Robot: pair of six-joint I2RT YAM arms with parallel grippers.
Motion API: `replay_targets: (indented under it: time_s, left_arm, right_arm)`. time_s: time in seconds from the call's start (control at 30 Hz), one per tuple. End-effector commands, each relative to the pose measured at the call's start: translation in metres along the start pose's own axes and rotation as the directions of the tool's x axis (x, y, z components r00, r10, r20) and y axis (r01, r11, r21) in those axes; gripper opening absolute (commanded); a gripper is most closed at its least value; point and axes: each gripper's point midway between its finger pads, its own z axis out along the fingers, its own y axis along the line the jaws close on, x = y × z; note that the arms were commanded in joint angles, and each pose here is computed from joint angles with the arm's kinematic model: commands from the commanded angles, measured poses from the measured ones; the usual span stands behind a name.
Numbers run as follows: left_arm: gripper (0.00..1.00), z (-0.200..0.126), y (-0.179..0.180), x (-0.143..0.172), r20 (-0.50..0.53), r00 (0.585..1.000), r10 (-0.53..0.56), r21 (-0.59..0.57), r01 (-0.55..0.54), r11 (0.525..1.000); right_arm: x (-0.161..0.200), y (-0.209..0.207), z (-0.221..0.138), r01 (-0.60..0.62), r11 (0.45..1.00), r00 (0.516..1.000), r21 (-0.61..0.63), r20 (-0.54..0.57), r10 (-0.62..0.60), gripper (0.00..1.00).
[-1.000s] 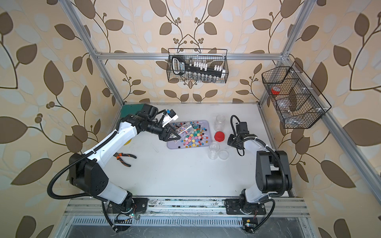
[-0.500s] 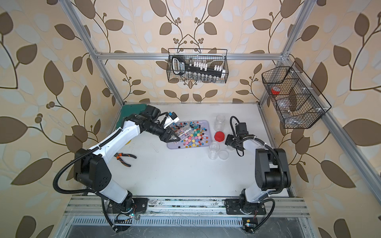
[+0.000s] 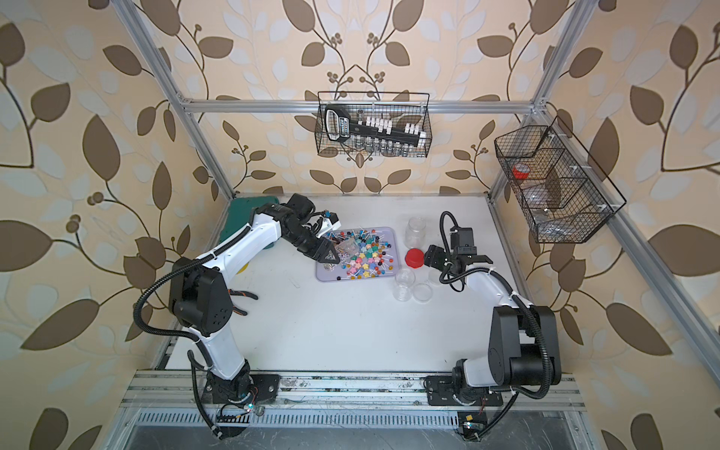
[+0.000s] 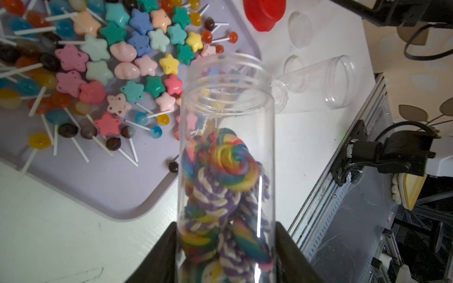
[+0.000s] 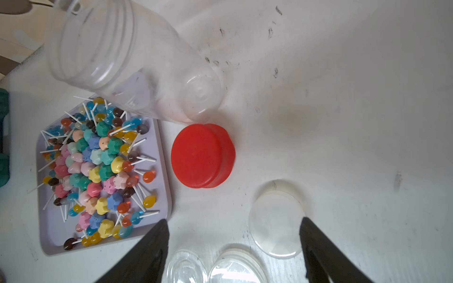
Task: Pour the candies out of the jar
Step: 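Pour the candies out of the jar onto the tray.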
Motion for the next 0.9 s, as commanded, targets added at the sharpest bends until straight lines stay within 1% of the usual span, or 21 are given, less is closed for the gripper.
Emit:
replay_targets:
  time_s: [0.0, 0.13, 0.17, 0.3, 0.33, 0.4, 0.47, 0.53, 0.73, 0.87]
  left_arm:
    - [0.49, -0.007, 0.002, 0.007, -0.090, 0.994, -0.070, -0.102, 0.061, 0.993]
    - [0.49, -0.004, 0.012, 0.018, -0.217, 0.966, -0.138, -0.222, 0.089, 0.971]
    - [0.49, -0.003, 0.010, 0.020, -0.249, 0.957, -0.146, -0.237, 0.086, 0.968]
    - [0.49, -0.002, 0.014, 0.025, -0.326, 0.932, -0.159, -0.331, 0.045, 0.942]
    - [0.49, -0.007, 0.014, 0.020, -0.327, 0.932, -0.156, -0.354, 0.032, 0.935]
    - [0.49, -0.009, 0.013, 0.020, -0.362, 0.919, -0.158, -0.368, 0.015, 0.930]
    - [0.50, -0.008, 0.014, 0.020, -0.373, 0.919, -0.131, -0.378, -0.021, 0.925]
    - [0.50, -0.010, 0.019, 0.020, -0.373, 0.918, -0.136, -0.408, -0.030, 0.913]
    - [0.50, -0.009, 0.025, 0.031, -0.425, 0.895, -0.137, -0.447, -0.076, 0.891]
    - [0.50, -0.008, 0.025, 0.025, -0.416, 0.901, -0.121, -0.449, -0.088, 0.889]
  right_arm:
    - [-0.004, 0.012, -0.002, 0.005, 0.998, 1.000, -0.060, 0.007, -0.005, 0.80]
    - [-0.003, 0.016, -0.001, 0.004, 0.996, 1.000, -0.086, 0.005, -0.004, 0.80]
    - [-0.003, 0.017, 0.000, 0.004, 0.996, 1.000, -0.090, 0.003, -0.003, 0.80]
    - [-0.002, 0.019, 0.002, 0.002, 0.994, 1.000, -0.105, -0.006, -0.003, 0.80]
    - [-0.002, 0.019, 0.002, 0.003, 0.994, 1.000, -0.108, -0.008, -0.003, 0.80]
    - [-0.001, 0.020, 0.003, 0.001, 0.994, 1.000, -0.113, -0.013, -0.002, 0.80]
    - [0.000, 0.021, 0.005, 0.001, 0.993, 1.000, -0.119, -0.018, -0.004, 0.80]
    - [0.001, 0.021, 0.006, 0.000, 0.992, 1.000, -0.123, -0.024, -0.003, 0.81]
    - [0.001, 0.025, 0.007, -0.006, 0.989, 1.000, -0.145, -0.031, 0.001, 0.81]
    - [0.001, 0.024, 0.007, -0.004, 0.990, 1.000, -0.143, -0.032, 0.000, 0.81]
